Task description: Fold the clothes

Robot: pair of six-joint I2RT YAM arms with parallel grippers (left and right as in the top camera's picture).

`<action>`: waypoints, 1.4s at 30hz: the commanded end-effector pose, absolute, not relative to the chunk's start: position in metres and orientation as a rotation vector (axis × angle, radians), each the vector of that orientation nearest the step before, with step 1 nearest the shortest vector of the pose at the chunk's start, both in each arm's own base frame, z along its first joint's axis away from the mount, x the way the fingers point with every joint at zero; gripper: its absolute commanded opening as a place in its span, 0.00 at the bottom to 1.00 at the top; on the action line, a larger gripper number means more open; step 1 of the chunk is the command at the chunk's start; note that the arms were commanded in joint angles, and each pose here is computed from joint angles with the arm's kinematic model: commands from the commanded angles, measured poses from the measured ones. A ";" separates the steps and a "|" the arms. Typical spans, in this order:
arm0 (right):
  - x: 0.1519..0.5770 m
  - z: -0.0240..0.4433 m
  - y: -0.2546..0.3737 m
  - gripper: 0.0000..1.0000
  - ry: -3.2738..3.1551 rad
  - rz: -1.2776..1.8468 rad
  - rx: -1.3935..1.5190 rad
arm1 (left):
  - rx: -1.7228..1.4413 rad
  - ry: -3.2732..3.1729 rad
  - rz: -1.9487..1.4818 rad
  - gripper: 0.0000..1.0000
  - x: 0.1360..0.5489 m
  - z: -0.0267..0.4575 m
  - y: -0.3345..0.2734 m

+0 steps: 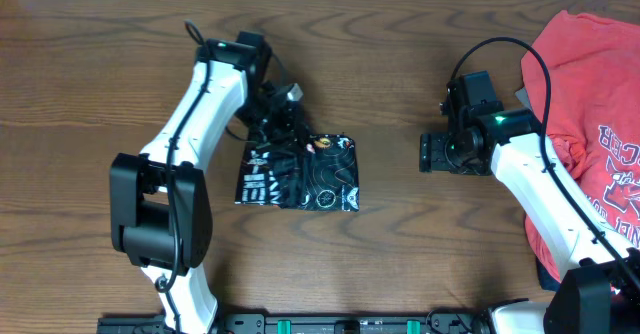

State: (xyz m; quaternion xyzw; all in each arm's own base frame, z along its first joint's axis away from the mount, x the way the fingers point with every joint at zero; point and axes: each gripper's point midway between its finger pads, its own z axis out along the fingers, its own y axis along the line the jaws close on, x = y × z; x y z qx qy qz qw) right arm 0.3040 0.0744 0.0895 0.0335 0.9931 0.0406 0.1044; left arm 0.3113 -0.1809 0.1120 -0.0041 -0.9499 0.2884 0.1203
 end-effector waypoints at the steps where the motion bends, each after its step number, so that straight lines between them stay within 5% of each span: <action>1: 0.302 0.087 0.069 0.79 2.940 0.101 0.127 | -0.022 -2.794 0.874 0.06 0.316 0.118 -0.197; 6: 0.301 0.086 0.069 0.79 2.946 0.098 0.119 | -0.097 -2.841 0.818 0.09 0.315 0.113 -0.208; 15: 0.302 0.087 0.070 0.83 2.944 0.110 0.116 | -0.236 -2.854 0.831 0.51 0.308 0.113 -0.236; 19: 0.300 0.091 0.102 0.83 2.927 0.354 -0.154 | -0.319 -2.922 0.843 0.52 0.319 0.125 -0.213; 24: 0.291 0.111 0.161 0.80 2.774 0.751 -0.515 | -0.090 -3.098 0.843 0.52 0.353 0.154 -0.144; 28: 0.290 0.117 0.197 0.77 2.677 0.785 -0.667 | 0.114 -3.172 0.844 0.53 0.374 0.160 -0.094; 42: 0.265 0.061 0.334 0.74 2.609 0.945 -0.866 | 0.239 -3.082 0.710 0.59 0.371 0.083 -0.067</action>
